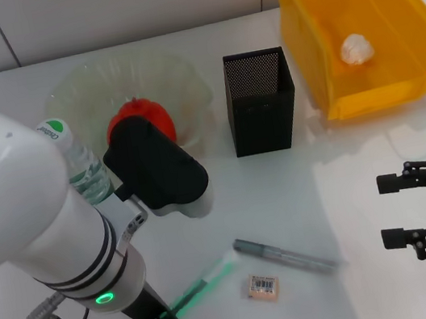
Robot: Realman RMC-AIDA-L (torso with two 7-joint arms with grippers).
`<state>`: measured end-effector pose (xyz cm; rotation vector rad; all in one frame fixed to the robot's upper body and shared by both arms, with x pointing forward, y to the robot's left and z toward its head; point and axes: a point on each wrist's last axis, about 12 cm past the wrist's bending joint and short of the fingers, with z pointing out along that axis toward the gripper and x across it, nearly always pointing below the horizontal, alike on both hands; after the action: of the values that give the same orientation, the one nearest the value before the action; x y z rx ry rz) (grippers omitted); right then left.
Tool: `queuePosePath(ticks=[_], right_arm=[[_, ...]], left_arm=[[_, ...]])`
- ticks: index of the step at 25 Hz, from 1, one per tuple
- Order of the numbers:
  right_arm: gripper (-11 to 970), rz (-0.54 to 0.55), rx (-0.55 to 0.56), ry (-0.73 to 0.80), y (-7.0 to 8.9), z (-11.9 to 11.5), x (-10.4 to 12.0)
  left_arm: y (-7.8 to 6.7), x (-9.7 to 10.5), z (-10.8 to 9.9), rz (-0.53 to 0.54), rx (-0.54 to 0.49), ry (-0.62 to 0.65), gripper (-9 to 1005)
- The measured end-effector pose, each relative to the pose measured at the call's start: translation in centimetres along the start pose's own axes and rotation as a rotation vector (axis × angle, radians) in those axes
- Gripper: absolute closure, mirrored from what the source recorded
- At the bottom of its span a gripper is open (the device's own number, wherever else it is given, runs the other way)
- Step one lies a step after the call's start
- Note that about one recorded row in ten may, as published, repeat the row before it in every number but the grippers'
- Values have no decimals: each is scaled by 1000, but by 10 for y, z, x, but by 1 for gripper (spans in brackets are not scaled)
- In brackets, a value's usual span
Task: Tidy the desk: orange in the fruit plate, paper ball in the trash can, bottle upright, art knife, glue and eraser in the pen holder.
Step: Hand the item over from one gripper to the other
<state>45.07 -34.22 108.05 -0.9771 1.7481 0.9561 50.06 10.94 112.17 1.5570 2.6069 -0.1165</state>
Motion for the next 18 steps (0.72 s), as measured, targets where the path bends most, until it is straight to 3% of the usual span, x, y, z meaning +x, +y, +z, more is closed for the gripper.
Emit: queuePosePath(ticks=[10, 18], right_arm=[[164, -3, 8, -6, -1, -1, -1], [164, 42, 156, -199, -5, -25, -6]], left_arm=[[-1, -4, -7, 9, -2, -21, 807], [1, -8, -35, -2, -25, -119, 815]])
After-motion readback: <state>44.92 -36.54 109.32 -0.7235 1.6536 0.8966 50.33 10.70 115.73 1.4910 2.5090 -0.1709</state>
